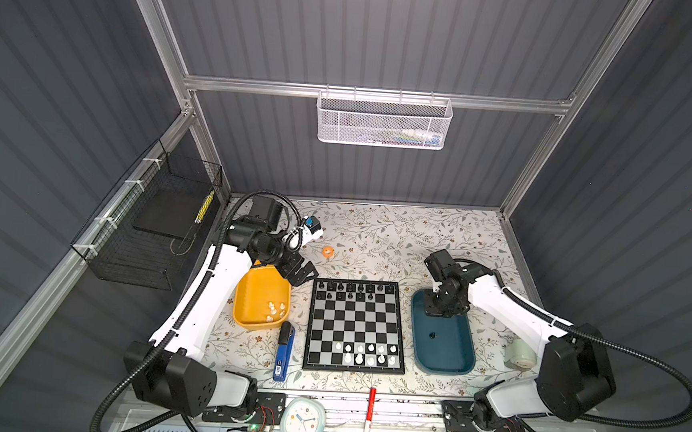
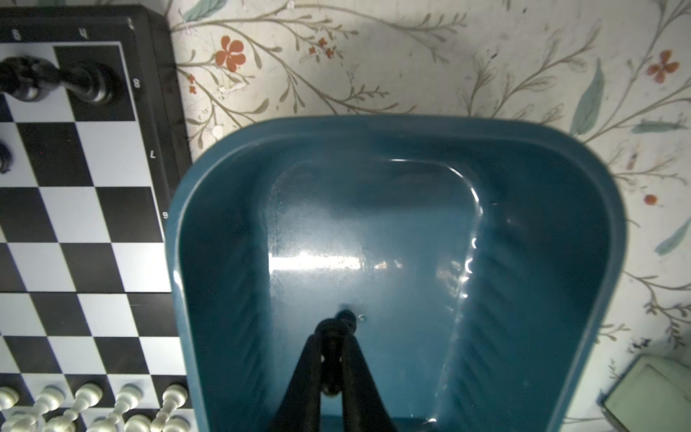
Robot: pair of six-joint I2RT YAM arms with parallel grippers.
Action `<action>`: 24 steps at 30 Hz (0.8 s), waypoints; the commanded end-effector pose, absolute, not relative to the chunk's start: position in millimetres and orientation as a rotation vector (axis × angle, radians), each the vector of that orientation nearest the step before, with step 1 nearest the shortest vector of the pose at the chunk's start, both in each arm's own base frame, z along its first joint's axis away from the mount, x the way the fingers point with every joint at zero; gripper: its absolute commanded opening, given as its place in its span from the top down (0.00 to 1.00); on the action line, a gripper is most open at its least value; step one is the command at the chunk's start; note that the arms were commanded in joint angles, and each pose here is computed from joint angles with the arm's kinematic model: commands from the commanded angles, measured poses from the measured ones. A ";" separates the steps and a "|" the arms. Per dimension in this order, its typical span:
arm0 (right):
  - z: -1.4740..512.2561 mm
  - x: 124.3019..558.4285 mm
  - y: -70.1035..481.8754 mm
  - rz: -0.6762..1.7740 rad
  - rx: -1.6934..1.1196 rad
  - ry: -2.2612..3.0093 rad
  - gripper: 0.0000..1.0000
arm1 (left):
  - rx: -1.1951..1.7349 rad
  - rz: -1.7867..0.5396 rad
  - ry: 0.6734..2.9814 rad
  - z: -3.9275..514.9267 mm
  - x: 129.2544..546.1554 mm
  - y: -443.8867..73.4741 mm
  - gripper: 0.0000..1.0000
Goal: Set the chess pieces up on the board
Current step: 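Lift the black piece with the right gripper out of the teal tray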
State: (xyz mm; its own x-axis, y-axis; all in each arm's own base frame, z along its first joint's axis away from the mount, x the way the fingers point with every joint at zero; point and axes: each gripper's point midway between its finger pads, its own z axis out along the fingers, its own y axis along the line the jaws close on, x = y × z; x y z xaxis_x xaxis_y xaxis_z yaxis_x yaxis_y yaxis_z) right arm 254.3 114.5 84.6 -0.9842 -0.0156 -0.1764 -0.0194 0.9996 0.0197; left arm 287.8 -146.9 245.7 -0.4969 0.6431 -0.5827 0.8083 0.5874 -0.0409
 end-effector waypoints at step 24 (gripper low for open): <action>114.3 255.5 119.1 0.006 -0.103 2.937 0.86 | 1.169 -0.477 2.268 251.5 277.7 -153.3 0.00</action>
